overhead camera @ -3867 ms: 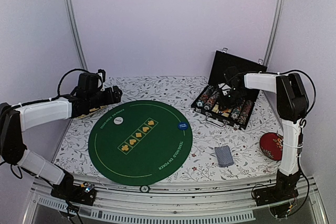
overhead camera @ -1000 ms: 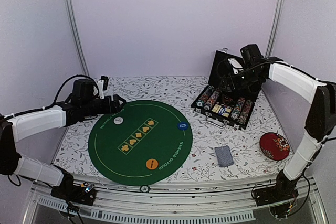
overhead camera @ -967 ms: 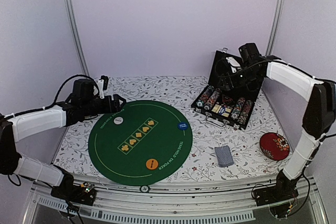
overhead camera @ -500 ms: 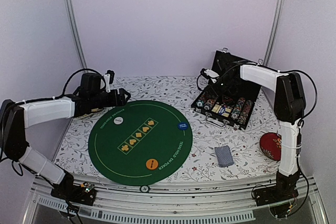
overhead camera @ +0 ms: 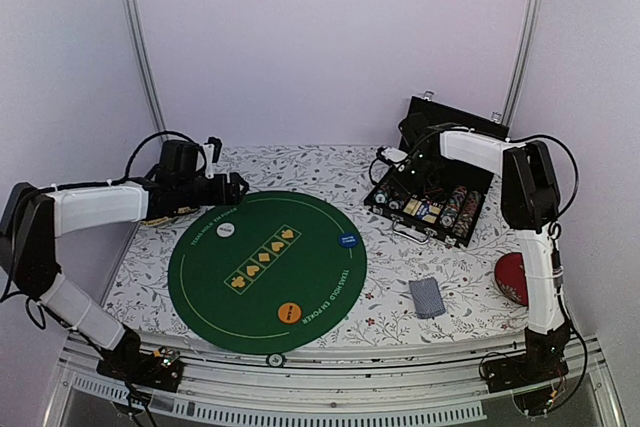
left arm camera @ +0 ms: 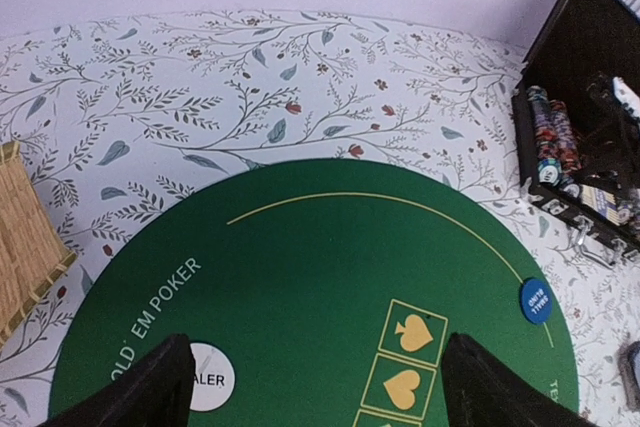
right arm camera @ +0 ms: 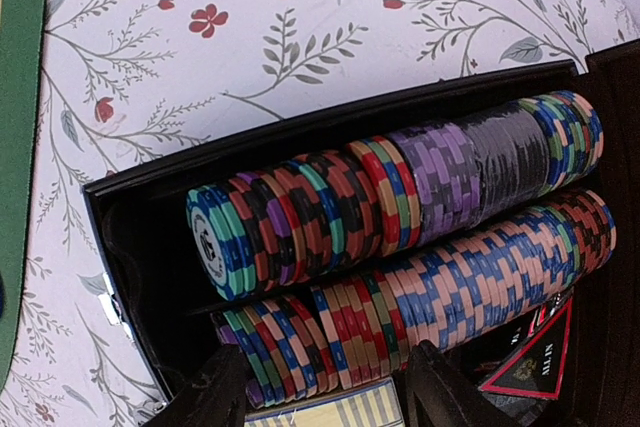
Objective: Distribute texas hold em gaming equipment
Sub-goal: Pick up the pile of poker chips from the chip case.
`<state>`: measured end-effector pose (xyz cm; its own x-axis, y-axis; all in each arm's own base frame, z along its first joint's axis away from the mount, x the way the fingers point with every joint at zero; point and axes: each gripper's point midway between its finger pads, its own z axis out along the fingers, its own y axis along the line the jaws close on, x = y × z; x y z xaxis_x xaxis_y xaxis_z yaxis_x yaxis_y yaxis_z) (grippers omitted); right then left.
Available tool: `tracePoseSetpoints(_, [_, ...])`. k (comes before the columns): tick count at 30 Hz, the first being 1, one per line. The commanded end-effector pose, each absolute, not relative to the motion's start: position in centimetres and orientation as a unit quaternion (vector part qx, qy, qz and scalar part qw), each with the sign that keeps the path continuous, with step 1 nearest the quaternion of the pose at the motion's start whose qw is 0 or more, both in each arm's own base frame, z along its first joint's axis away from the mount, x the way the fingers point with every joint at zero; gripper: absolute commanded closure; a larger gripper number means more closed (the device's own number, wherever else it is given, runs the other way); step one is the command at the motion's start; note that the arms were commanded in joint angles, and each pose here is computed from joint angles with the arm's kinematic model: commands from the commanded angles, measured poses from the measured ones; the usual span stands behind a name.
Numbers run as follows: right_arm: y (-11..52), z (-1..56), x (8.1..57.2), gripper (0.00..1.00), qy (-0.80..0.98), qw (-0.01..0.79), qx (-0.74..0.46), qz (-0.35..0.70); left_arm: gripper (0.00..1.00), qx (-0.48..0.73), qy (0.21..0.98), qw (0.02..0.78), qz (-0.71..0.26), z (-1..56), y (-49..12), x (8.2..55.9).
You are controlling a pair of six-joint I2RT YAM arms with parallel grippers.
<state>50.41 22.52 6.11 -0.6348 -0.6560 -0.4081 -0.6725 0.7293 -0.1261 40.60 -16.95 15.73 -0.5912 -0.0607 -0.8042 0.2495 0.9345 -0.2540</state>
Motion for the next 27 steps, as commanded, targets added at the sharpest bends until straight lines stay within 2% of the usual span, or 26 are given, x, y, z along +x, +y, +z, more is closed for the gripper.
tracePoseSetpoints(1, [22.7,4.3,49.2,0.42,0.904,0.183,-0.386,0.010,0.12,0.062,0.878,0.444,-0.166,15.7,-17.4,41.4])
tracePoseSetpoints(15, [25.0,3.3,46.6,0.45,0.890,0.159,-0.425,0.042,0.12,0.067,0.885,0.433,-0.159,14.9,-17.4,41.5])
tracePoseSetpoints(21, [23.9,3.1,48.2,0.41,0.891,0.177,-0.418,-0.012,0.12,0.068,0.887,0.430,-0.154,14.6,-17.3,41.6])
tracePoseSetpoints(23, [23.3,1.4,48.6,0.38,0.894,0.164,-0.416,-0.033,0.12,0.069,0.888,0.428,-0.152,14.5,-17.3,41.6])
tracePoseSetpoints(27, [23.2,0.5,48.9,0.37,0.897,0.157,-0.413,-0.029,0.12,0.069,0.890,0.425,-0.150,14.3,-17.3,41.5])
